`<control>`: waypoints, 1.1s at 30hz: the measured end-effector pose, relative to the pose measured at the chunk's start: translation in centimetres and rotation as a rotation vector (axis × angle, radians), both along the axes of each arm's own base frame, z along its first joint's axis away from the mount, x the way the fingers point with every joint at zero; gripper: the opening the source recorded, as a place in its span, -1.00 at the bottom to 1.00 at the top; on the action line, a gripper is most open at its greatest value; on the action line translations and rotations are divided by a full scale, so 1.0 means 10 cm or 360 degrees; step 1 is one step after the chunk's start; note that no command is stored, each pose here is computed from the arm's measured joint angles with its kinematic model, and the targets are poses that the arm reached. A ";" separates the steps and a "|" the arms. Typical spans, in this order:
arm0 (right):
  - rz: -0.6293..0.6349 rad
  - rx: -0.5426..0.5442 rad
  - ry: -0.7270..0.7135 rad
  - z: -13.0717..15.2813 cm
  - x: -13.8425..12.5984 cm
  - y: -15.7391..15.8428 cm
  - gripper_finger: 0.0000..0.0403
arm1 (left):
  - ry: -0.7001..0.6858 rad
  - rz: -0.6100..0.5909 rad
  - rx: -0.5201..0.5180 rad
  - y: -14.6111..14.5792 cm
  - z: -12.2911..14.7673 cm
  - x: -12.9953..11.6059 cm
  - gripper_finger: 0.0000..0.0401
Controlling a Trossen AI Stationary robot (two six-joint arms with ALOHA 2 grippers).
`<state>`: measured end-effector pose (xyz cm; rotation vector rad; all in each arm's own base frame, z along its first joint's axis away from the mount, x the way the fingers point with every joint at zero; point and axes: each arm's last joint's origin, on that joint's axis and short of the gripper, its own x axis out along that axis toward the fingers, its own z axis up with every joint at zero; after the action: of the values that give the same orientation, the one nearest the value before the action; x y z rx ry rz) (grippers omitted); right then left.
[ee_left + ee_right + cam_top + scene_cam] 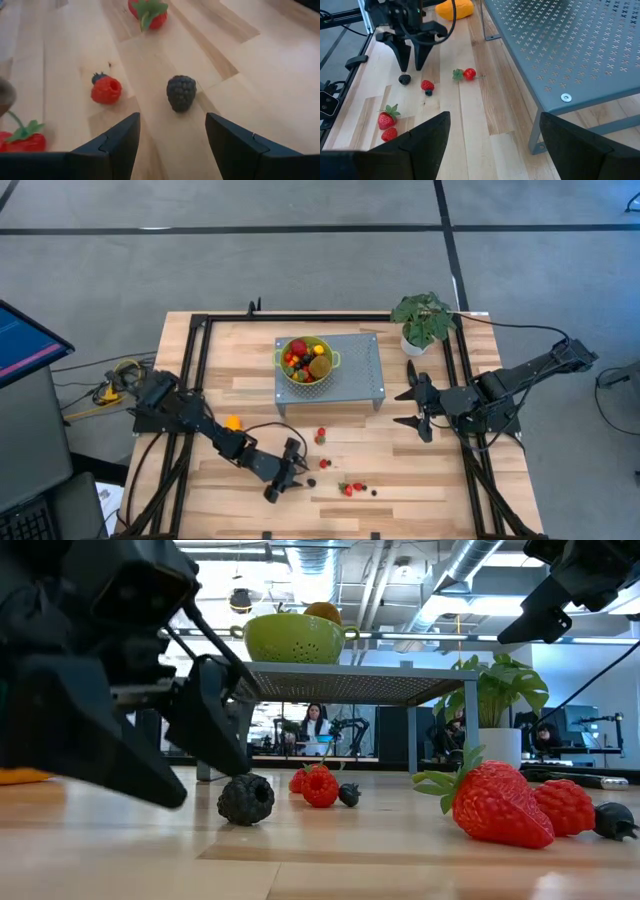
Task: Pick & Place Fruit
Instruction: Put the black raspberry into the green strainer bowl on the shelf
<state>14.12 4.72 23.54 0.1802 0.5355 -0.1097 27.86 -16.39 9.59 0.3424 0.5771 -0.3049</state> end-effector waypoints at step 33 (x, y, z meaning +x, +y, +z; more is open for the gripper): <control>0.0001 0.0000 0.0000 0.00 0.00 0.00 0.50 | -0.0139 -0.0046 -0.0125 -0.08 -0.15 0.12 0.09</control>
<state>14.12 4.72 23.53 0.1801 0.5357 -0.1093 29.10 -17.18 8.11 0.2868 0.4732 -0.3379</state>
